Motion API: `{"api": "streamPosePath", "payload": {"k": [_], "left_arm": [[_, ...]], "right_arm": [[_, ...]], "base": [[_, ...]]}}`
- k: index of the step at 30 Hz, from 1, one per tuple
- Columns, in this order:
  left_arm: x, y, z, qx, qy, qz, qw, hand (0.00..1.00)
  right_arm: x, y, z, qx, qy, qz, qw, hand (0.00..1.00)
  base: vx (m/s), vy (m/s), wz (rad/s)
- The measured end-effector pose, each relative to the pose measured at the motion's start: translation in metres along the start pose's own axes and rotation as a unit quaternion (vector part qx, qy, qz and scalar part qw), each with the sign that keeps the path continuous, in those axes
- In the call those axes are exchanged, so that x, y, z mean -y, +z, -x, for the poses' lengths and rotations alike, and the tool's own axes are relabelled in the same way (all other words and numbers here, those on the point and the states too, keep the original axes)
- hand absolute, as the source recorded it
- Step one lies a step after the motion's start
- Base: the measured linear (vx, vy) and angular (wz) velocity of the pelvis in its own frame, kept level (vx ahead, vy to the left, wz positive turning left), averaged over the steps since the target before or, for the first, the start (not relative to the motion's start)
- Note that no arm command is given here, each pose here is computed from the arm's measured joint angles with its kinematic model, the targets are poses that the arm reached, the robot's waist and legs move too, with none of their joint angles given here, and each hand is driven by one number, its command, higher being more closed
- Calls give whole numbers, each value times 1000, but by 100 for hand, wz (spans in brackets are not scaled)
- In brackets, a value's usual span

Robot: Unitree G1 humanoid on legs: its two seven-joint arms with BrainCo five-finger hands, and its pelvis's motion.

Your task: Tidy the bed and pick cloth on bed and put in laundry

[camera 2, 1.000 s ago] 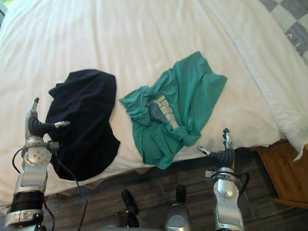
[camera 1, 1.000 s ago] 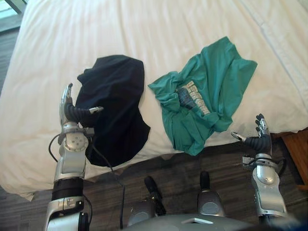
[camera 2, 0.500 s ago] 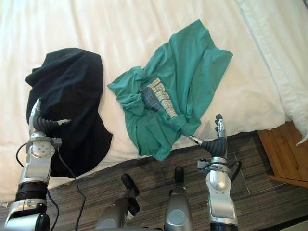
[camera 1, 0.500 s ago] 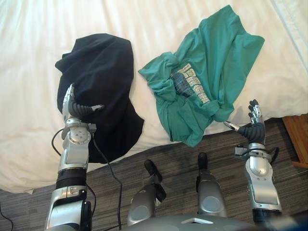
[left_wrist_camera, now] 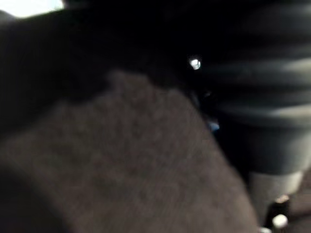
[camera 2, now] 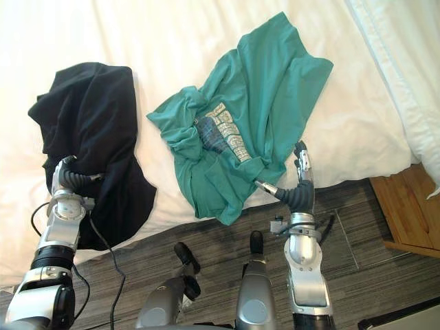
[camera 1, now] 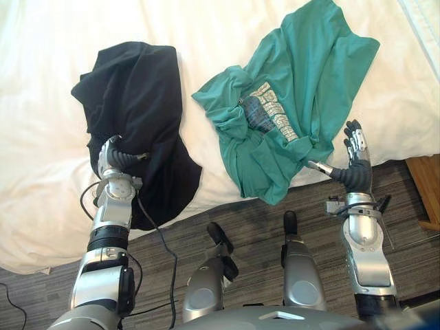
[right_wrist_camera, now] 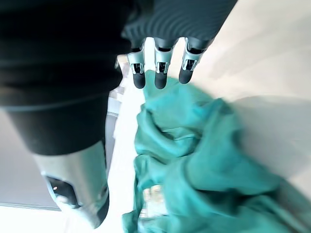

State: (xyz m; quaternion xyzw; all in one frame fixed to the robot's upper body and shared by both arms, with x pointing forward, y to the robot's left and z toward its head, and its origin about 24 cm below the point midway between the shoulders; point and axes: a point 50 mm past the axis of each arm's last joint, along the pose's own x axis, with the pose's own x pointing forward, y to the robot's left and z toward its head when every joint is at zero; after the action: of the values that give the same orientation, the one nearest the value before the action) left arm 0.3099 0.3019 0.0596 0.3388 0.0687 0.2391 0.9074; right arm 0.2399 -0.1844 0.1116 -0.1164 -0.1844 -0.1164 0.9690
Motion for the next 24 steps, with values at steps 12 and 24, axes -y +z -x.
{"api": "streamPosePath", "payload": {"k": [12, 24], "left_arm": [[13, -10, 26, 40, -59, 117, 991, 100], [26, -38, 68, 10, -133, 267, 954, 100]], "right_arm": [[4, 12, -39, 60, 28, 97, 993, 0], [26, 5, -82, 72, 70, 323, 941, 0]], "base": [[81, 0, 15], [38, 18, 18]]}}
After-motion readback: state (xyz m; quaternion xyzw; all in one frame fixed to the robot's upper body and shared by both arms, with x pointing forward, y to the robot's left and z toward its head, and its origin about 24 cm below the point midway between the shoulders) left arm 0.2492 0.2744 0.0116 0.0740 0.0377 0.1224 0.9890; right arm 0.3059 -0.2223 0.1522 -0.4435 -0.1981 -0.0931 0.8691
